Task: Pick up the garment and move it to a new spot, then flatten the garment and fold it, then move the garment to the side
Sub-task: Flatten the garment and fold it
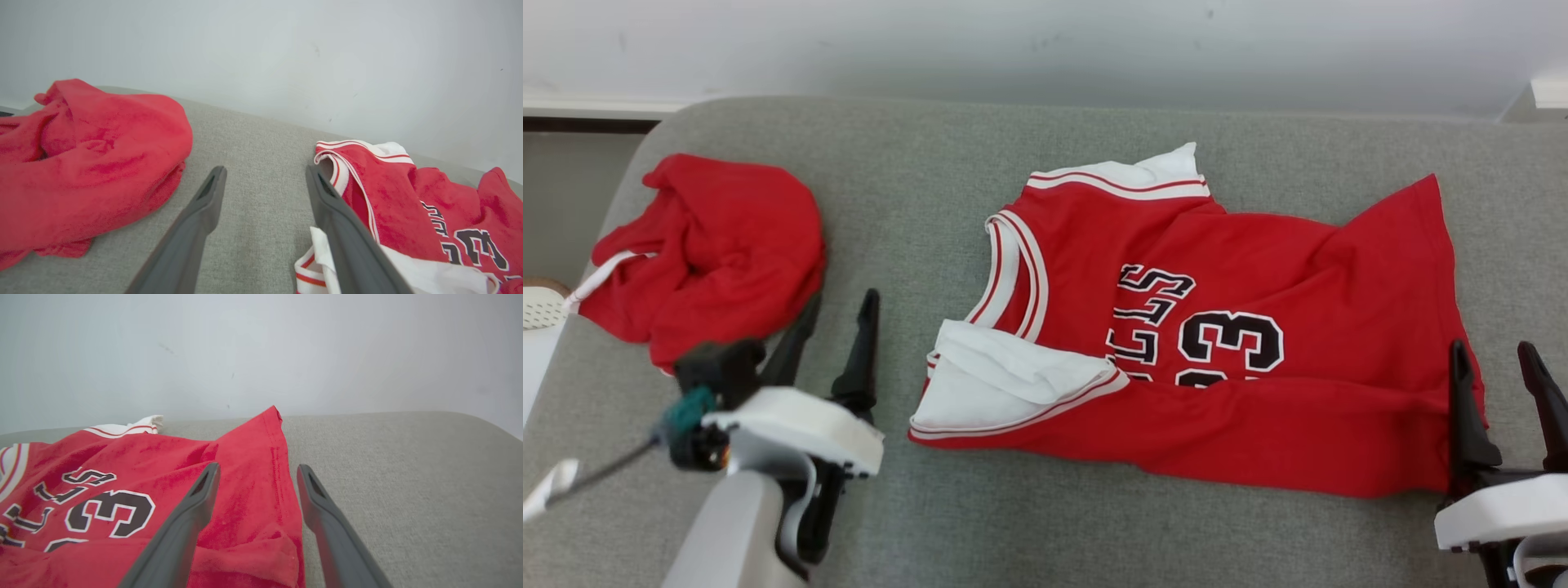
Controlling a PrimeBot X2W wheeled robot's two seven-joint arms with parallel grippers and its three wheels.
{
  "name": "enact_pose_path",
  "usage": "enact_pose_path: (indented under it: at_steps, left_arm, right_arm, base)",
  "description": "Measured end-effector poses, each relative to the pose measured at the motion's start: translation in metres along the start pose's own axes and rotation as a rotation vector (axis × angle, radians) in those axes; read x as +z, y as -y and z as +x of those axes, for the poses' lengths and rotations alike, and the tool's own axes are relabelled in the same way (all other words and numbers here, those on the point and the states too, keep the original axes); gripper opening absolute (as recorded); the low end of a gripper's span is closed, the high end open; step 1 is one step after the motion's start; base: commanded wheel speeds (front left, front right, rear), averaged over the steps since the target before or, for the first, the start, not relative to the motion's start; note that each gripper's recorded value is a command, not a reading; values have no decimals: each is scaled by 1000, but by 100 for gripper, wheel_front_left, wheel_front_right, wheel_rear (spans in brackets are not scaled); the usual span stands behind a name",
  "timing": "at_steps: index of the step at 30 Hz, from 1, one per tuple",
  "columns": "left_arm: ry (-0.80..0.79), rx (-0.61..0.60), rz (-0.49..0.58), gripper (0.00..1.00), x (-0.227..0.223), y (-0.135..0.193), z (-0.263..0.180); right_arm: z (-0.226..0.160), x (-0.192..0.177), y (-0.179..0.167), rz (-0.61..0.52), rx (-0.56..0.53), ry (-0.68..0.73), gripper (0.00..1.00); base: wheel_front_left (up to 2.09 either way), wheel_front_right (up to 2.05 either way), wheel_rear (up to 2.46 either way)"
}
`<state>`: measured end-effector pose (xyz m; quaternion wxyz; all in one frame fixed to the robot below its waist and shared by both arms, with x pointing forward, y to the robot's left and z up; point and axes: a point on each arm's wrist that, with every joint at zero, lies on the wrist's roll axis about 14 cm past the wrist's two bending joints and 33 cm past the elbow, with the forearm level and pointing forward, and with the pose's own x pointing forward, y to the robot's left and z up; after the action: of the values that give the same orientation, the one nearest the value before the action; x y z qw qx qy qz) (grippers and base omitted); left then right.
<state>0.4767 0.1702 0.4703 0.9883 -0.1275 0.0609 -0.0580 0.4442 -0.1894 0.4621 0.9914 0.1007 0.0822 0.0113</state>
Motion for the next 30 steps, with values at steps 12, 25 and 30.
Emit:
enact_pose_path:
  at_steps: [12,25,30]
  left_arm:
    - [222,125,287,100,43,-13,-71]
    - [169,131,253,100,30,-5,-103]
    - [166,129,248,100,30,-5,-103]
  right_arm:
    - [-52,43,-27,-133,77,186,100]
    - [-75,38,-28,-78,82,158,100]
    - [-76,37,-27,-74,81,154,100]
  base:
    - [0,0,0]
    - [0,0,0]
    - [0,0,0]
